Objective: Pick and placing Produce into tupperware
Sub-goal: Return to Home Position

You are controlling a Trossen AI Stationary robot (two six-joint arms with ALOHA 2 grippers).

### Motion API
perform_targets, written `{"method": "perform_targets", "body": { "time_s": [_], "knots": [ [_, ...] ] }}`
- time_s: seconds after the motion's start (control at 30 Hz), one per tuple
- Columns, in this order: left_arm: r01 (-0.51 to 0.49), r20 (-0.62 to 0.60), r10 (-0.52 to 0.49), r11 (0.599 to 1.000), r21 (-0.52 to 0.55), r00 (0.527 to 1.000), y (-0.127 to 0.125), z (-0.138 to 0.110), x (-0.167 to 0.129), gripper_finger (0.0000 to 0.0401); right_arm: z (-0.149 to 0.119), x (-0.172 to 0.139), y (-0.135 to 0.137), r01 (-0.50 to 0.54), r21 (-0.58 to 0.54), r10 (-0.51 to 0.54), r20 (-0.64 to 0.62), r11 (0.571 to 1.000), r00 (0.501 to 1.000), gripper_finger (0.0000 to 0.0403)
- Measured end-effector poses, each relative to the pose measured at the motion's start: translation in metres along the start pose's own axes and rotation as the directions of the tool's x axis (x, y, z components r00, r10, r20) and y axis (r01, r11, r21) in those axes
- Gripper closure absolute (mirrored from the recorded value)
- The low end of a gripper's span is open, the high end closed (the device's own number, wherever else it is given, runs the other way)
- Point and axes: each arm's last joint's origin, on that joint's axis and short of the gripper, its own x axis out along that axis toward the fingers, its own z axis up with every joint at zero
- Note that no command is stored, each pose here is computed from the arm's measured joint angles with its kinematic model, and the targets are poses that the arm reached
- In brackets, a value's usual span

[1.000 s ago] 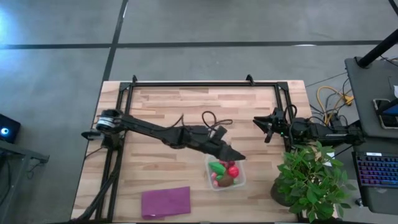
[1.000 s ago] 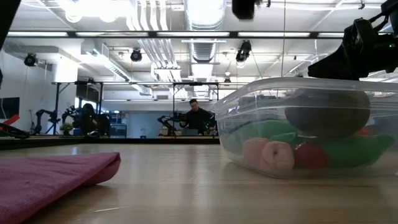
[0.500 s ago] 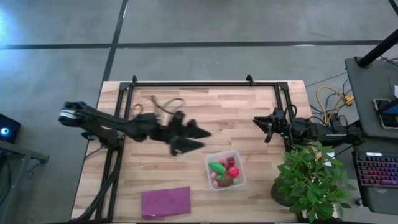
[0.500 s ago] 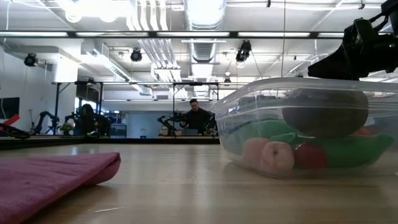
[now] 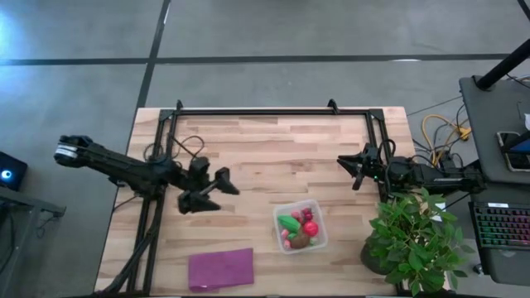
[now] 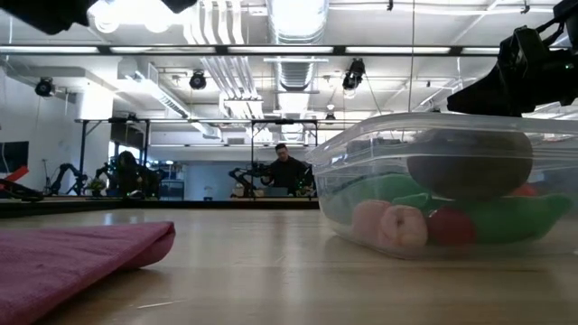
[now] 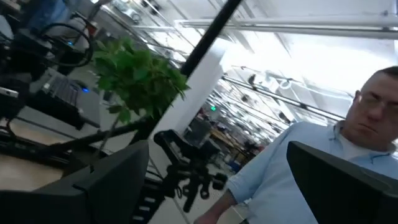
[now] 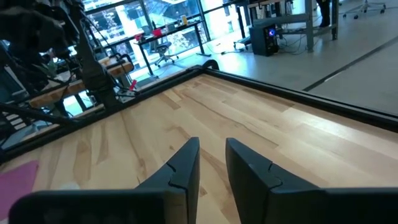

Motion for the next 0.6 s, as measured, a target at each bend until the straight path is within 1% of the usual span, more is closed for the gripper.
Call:
{"method": "perform_targets", "body": {
  "time_s": [0.07, 0.13, 0.17, 0.23, 0.3, 0.37, 0.43, 0.5, 0.6],
  "knots": [
    [0.028, -0.003, -0.028, 1.0, 0.008, 1.0, -0.004, 0.0, -0.013, 0.0034, 0.0, 0.0, 0.0, 0.0, 0.0, 0.0, 0.0, 1.0, 1.0, 0.0333],
    [0.057, 0.009, -0.058, 0.997, 0.045, 0.998, -0.012, 0.004, -0.025, 0.0034, 0.0, 0.0, 0.0, 0.0, 0.0, 0.0, 0.0, 1.0, 1.0, 0.0332],
    [0.054, 0.01, -0.055, 0.996, 0.066, 0.998, -0.014, 0.006, -0.03, 0.0034, 0.0, 0.0, 0.0, 0.0, 0.0, 0.0, 0.0, 1.0, 1.0, 0.0331],
    [0.008, 0.0, -0.008, 0.996, 0.085, 1.0, -0.017, 0.01, -0.041, 0.0034, 0.0, 0.0, 0.0, 0.0, 0.0, 0.0, 0.0, 1.0, 1.0, 0.0329],
    [-0.085, -0.009, 0.087, 0.99, 0.111, 0.996, -0.019, 0.011, -0.051, 0.0034, 0.0, 0.0, 0.0, 0.0, 0.0, 0.0, 0.0, 1.0, 1.0, 0.0326],
    [-0.186, -0.01, 0.189, 0.972, 0.142, 0.982, -0.022, 0.014, -0.06, 0.0034, 0.0, 0.0, 0.0, 0.0, 0.0, 0.0, 0.0, 1.0, 1.0, 0.0324],
    [-0.259, 0.015, 0.26, 0.951, 0.172, 0.965, -0.025, 0.016, -0.069, 0.0034, 0.0, 0.0, 0.0, 0.0, 0.0, 0.0, 0.0, 1.0, 1.0, 0.0322],
    [-0.273, 0.041, 0.27, 0.939, 0.209, 0.962, -0.029, 0.018, -0.075, 0.0034, 0.0, 0.0, 0.0, 0.0, 0.0, 0.0, 0.0, 1.0, 1.0, 0.0321],
    [-0.273, 0.038, 0.272, 0.929, 0.249, 0.961, -0.031, 0.017, -0.083, 0.0034, 0.0, 0.0, 0.0, 0.0, 0.0, 0.0, 0.0, 1.0, 1.0, 0.0323]
  ]
}}
